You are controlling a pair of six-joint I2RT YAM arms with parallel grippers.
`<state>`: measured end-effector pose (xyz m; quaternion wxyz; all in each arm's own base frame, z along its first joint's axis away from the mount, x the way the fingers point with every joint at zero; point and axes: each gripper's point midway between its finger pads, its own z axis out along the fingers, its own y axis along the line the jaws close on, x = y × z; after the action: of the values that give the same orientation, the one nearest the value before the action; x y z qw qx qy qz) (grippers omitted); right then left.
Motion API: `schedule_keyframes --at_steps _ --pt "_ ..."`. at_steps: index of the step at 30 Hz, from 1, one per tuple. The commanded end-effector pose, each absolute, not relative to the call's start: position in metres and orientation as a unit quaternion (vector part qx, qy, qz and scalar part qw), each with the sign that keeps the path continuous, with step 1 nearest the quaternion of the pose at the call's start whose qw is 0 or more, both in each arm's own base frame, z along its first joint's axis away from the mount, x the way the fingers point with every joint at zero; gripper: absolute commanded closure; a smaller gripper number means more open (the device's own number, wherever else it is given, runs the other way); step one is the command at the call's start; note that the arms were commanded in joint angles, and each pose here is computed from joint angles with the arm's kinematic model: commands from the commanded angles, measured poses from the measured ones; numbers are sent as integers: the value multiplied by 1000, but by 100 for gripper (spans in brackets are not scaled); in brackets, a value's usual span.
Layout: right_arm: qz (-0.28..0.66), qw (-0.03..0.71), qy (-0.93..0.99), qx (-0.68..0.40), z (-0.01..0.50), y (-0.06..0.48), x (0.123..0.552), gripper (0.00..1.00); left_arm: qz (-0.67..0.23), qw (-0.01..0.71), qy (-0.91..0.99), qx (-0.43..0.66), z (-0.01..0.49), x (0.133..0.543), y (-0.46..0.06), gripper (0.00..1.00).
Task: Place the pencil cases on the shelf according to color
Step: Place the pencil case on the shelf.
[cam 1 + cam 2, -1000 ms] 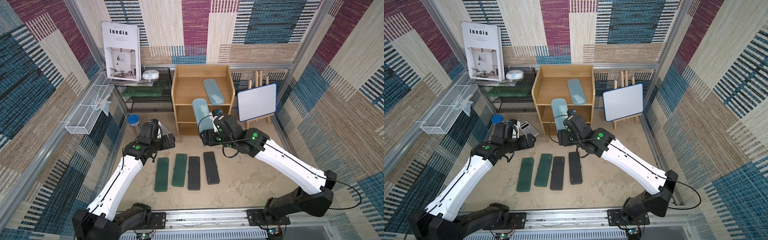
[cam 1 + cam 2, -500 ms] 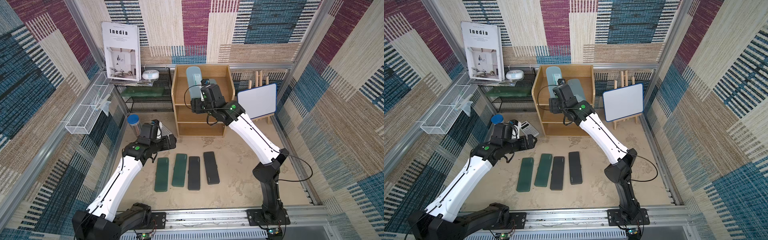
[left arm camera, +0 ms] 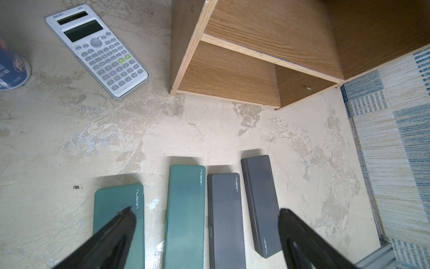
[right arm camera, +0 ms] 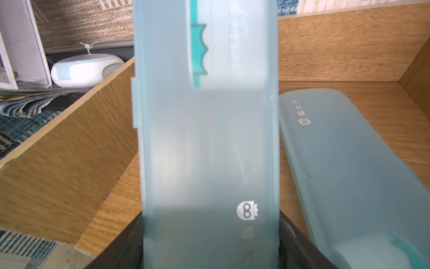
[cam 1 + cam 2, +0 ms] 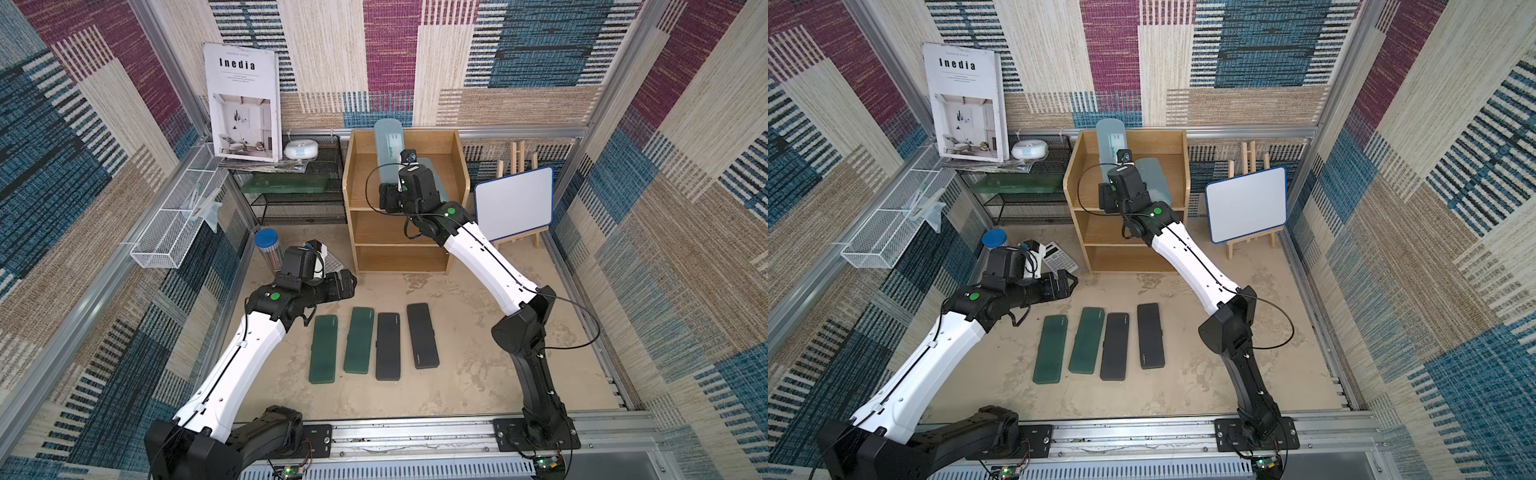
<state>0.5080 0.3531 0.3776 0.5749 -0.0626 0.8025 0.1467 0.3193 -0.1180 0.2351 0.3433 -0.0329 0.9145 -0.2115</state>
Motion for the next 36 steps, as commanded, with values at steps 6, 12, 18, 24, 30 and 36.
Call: schedule_keyframes --at_steps 6,12,18,24,30,36 --pt "134 547 824 -62 347 353 515 17 -226 347 910 -27 239 322 -123 0" --pt "153 550 818 -66 360 355 509 7 -228 344 910 -28 237 323 -124 0" --pt "188 570 796 -79 391 360 500 6 -224 340 913 -29 233 323 -123 0" --pt "229 594 765 -102 433 363 483 6 -215 338 916 -30 230 324 -120 0" --pt "219 621 746 -104 474 341 460 7 -208 339 917 -29 228 323 -118 0" --pt "128 600 786 -77 456 286 436 29 -215 338 916 -17 227 322 -121 0"
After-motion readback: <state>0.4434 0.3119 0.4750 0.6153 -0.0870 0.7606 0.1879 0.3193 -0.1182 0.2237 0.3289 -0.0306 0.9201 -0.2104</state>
